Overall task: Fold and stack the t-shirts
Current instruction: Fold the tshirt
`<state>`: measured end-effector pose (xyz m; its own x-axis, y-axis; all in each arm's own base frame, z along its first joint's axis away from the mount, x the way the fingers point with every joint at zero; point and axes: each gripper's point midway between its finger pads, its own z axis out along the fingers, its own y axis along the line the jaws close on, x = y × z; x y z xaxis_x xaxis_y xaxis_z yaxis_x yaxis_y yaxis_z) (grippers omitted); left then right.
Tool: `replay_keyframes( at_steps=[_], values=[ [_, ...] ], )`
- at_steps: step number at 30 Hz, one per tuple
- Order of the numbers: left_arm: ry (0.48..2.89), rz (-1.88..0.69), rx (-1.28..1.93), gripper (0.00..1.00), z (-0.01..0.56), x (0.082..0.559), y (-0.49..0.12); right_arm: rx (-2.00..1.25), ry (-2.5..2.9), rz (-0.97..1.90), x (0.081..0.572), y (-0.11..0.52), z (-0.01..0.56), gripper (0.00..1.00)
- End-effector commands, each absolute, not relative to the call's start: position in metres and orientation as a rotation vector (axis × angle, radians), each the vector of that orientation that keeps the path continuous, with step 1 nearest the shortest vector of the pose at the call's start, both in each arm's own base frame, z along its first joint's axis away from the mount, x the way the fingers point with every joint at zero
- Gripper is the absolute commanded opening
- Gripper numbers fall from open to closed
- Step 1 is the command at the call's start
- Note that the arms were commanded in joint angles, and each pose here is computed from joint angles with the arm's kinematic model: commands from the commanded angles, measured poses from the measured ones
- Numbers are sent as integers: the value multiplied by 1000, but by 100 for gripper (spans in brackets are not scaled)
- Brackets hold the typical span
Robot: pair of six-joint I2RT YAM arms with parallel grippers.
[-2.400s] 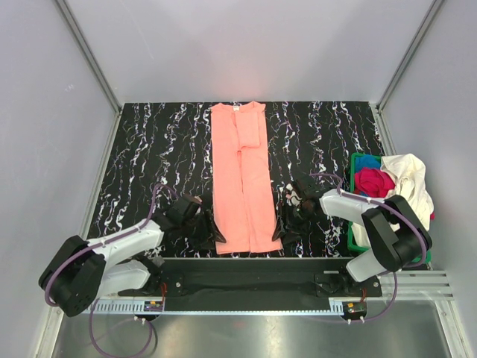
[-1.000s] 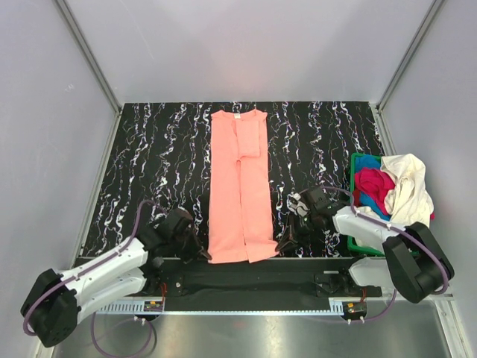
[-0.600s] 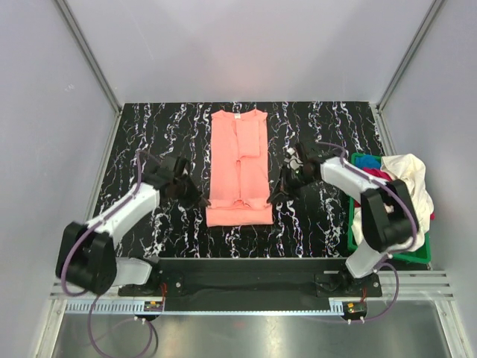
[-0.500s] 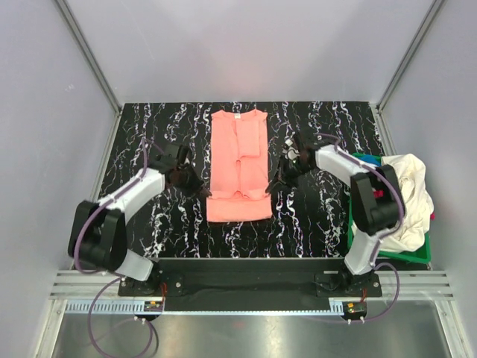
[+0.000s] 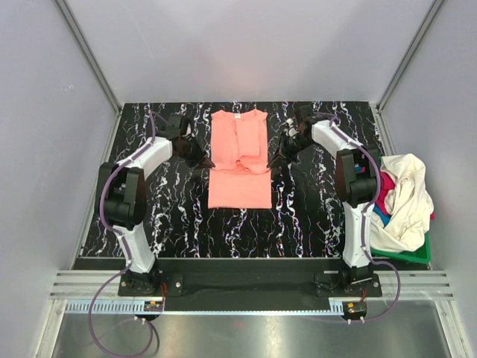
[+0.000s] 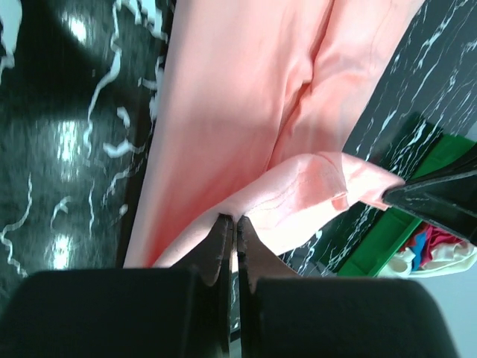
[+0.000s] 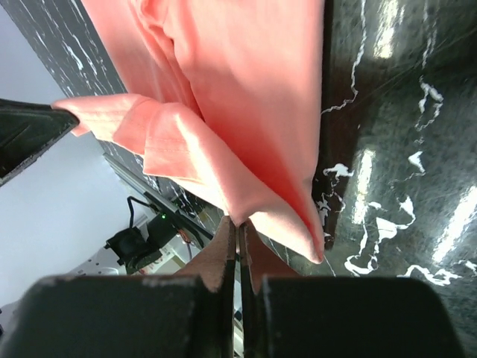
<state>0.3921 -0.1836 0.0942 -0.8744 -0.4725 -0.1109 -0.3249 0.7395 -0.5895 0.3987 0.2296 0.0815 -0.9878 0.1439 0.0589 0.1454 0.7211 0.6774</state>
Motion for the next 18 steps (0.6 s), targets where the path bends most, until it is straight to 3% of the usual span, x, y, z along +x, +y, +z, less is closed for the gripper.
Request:
replay_keyframes(
  at_steps=[1,18],
  values=[
    [2675,-912,-576,0,100,410,-190,-218,-2887,-1202,408,230,92,0],
    [2670,-874,-669,0,87,418,-180,-181,-2836,-1241,427,233,72,0]
  ],
)
